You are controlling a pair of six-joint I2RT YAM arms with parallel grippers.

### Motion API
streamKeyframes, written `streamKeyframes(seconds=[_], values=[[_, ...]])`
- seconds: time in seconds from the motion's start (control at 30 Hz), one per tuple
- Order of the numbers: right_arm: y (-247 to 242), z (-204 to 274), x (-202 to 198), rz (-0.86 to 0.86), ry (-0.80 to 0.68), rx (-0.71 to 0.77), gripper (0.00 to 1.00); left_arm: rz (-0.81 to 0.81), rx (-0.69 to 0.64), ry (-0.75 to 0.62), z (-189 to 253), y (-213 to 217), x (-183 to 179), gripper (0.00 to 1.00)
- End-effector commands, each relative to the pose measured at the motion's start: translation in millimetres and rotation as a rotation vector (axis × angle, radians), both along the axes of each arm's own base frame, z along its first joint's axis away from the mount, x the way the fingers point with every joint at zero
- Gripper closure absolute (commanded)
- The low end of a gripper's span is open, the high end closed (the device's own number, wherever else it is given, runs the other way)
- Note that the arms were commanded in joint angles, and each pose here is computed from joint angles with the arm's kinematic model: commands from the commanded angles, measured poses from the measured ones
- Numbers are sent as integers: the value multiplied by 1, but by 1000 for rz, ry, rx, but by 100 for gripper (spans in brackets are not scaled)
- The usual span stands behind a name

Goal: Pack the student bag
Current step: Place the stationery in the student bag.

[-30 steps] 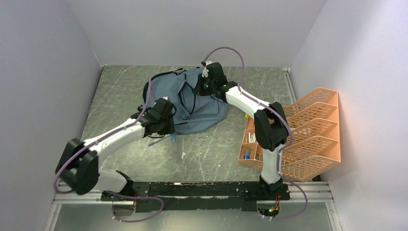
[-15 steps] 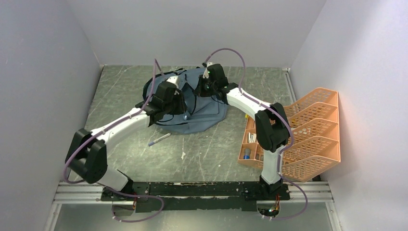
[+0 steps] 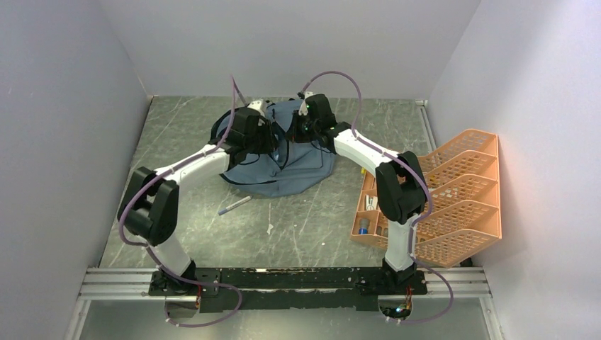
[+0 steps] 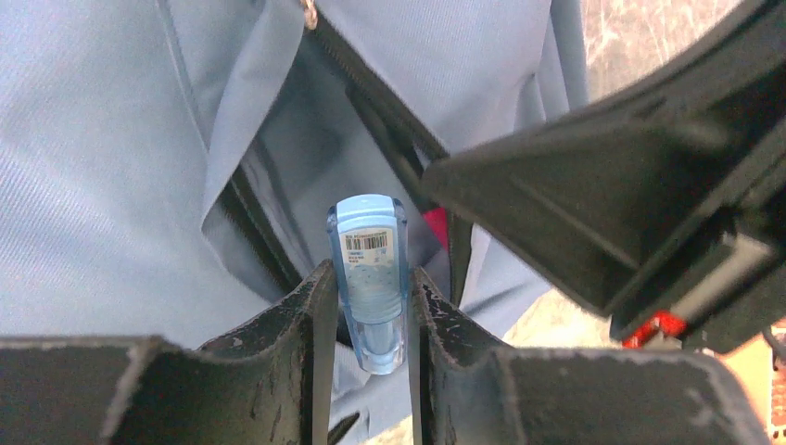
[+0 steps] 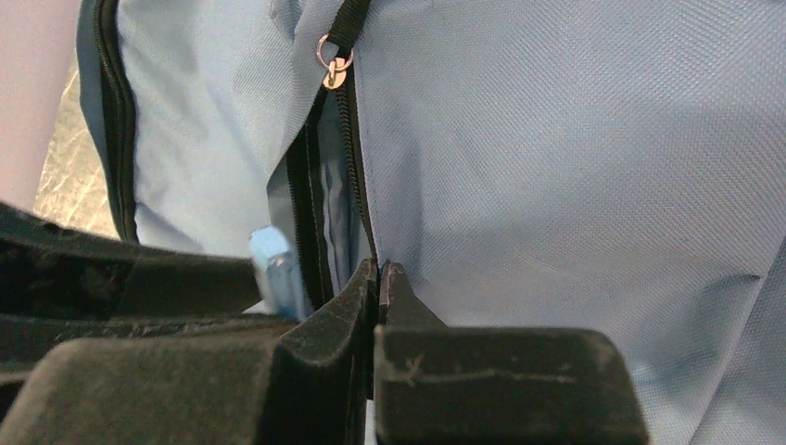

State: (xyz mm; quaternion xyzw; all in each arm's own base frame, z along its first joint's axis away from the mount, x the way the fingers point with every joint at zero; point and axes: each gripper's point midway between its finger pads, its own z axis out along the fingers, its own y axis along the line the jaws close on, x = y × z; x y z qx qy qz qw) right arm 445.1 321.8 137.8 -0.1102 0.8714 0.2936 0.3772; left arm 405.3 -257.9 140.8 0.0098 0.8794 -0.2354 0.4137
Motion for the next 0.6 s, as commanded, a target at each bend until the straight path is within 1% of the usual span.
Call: streamKeyframes(seconds=[0.0,0.13,0.3,0.33,0.4,0.43,0.5,0.57], values=[[-6,8,-9,2,17,17,100,-25,-63,-99,28,-15,31,95],[-3,14,-11,12,2,42,100,-30,-81,-105,23,-24,42,95],[0,17,-13,26,3,59,100,-22,-58,-52,5,-28,51,94],[-1,19,-12,26,-2,61,100,-23,-60,-47,3,-29,51,90],[-1,22,-13,24,-11,65,100,-23,-68,-39,0,-30,49,79],[-1,23,-13,22,-15,67,100,-22,-70,-40,1,-29,49,76],[-1,24,-13,23,-18,71,100,-19,-70,-36,0,-28,47,69],[-1,24,-14,25,-19,72,100,-21,-68,-33,2,-27,45,66]])
